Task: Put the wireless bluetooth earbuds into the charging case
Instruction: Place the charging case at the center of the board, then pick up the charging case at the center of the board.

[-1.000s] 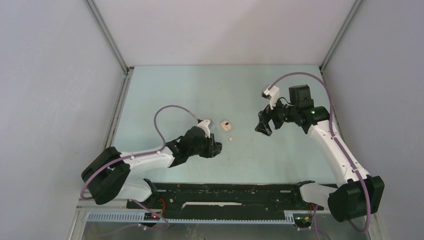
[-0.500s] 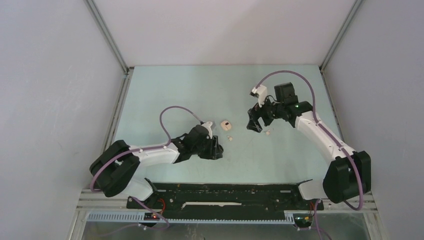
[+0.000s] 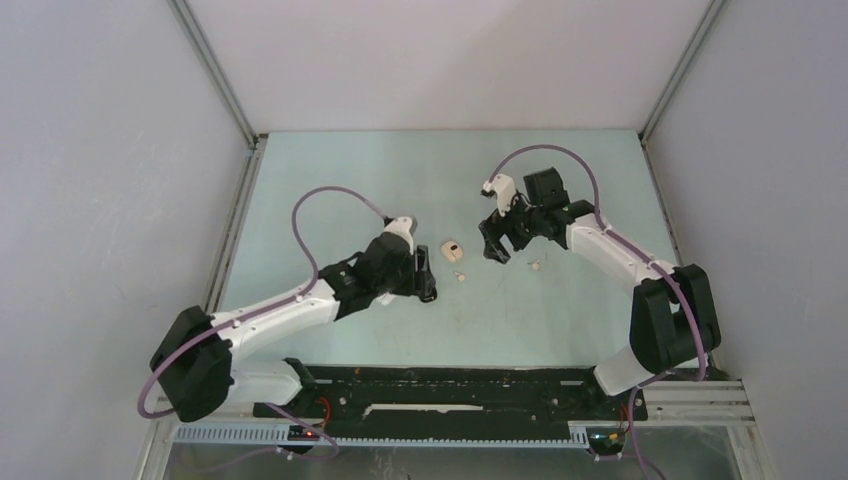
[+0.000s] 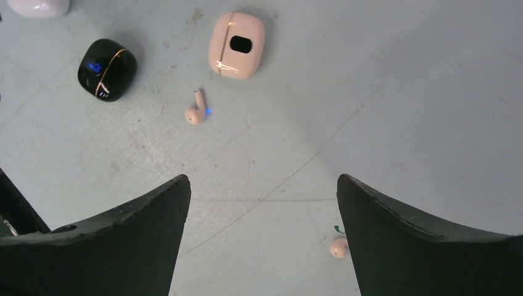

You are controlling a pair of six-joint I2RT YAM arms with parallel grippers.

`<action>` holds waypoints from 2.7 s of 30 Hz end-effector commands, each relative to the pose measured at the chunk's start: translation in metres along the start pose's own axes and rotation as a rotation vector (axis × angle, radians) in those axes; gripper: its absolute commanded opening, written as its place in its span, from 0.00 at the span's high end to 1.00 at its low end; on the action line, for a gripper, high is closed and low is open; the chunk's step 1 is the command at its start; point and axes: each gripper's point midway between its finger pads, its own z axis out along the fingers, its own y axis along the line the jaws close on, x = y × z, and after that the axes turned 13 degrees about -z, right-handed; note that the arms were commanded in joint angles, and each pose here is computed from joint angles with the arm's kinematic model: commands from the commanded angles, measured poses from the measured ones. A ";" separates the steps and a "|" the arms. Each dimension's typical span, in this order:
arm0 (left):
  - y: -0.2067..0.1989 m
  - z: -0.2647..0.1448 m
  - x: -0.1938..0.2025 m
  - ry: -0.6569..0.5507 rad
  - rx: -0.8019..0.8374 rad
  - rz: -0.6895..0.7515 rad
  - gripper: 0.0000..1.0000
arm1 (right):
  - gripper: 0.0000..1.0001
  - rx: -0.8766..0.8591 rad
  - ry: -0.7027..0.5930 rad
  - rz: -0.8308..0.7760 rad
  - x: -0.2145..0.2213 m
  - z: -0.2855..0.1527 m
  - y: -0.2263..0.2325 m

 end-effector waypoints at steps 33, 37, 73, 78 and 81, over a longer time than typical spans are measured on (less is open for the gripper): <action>-0.032 0.151 -0.055 0.012 -0.324 -0.228 0.37 | 0.08 0.137 -0.238 0.247 -0.020 -0.084 -0.052; -0.026 0.158 -0.058 0.022 -0.335 -0.242 0.38 | 0.08 0.120 -0.234 0.249 -0.018 -0.082 -0.050; -0.037 0.199 -0.091 0.092 -0.275 -0.263 0.46 | 0.08 0.031 -0.250 0.305 -0.010 -0.080 -0.043; -0.038 0.196 -0.093 0.086 -0.264 -0.187 0.53 | 0.08 0.028 -0.251 0.310 -0.010 -0.080 -0.043; -0.047 0.192 -0.088 0.096 -0.228 -0.069 0.54 | 0.08 0.029 -0.254 0.311 -0.010 -0.082 -0.044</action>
